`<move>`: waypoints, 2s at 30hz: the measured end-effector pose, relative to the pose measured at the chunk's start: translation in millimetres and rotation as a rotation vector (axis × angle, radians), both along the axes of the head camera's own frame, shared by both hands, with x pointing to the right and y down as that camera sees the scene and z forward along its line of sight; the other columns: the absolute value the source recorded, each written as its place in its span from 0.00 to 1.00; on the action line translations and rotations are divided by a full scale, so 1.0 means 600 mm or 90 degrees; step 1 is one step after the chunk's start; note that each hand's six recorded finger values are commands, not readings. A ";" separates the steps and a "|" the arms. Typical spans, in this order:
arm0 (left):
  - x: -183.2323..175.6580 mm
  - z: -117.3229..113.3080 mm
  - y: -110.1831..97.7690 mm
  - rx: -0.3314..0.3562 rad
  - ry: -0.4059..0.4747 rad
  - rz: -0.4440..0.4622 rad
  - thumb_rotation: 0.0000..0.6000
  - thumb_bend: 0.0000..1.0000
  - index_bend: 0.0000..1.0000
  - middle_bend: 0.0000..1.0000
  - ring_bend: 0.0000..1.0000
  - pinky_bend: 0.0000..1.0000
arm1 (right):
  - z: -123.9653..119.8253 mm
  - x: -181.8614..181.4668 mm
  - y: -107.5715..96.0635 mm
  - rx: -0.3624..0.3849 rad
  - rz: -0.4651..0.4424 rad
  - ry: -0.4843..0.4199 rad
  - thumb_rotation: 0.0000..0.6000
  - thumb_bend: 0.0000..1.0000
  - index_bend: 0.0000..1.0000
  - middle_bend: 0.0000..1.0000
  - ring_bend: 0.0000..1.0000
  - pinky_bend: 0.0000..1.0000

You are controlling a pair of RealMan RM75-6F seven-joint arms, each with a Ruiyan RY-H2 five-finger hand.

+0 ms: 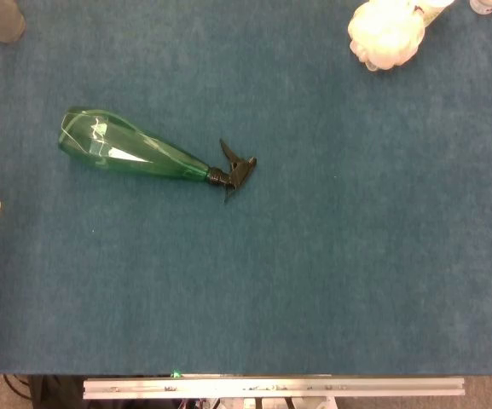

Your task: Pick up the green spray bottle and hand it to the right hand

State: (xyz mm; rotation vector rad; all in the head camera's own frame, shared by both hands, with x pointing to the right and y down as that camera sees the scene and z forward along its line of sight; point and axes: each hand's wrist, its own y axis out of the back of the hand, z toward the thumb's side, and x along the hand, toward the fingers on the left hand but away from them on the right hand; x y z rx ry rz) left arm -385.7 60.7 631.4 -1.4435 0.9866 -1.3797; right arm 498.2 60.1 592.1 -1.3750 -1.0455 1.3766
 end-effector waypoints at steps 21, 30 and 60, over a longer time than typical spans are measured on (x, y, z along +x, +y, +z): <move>0.013 0.002 -0.024 -0.023 0.015 0.036 1.00 0.22 0.01 0.06 0.01 0.08 | -0.014 -0.012 -0.021 0.005 -0.013 0.000 1.00 0.13 0.10 0.19 0.16 0.31; 0.053 0.020 -0.071 -0.059 0.022 0.106 1.00 0.22 0.00 0.04 0.00 0.08 | -0.041 -0.049 -0.068 0.032 -0.048 -0.010 1.00 0.13 0.10 0.19 0.16 0.31; 0.209 0.129 -0.176 -0.211 -0.075 0.253 1.00 0.22 0.00 0.00 0.00 0.08 | -0.013 -0.066 -0.075 -0.015 -0.058 -0.030 1.00 0.13 0.10 0.19 0.16 0.31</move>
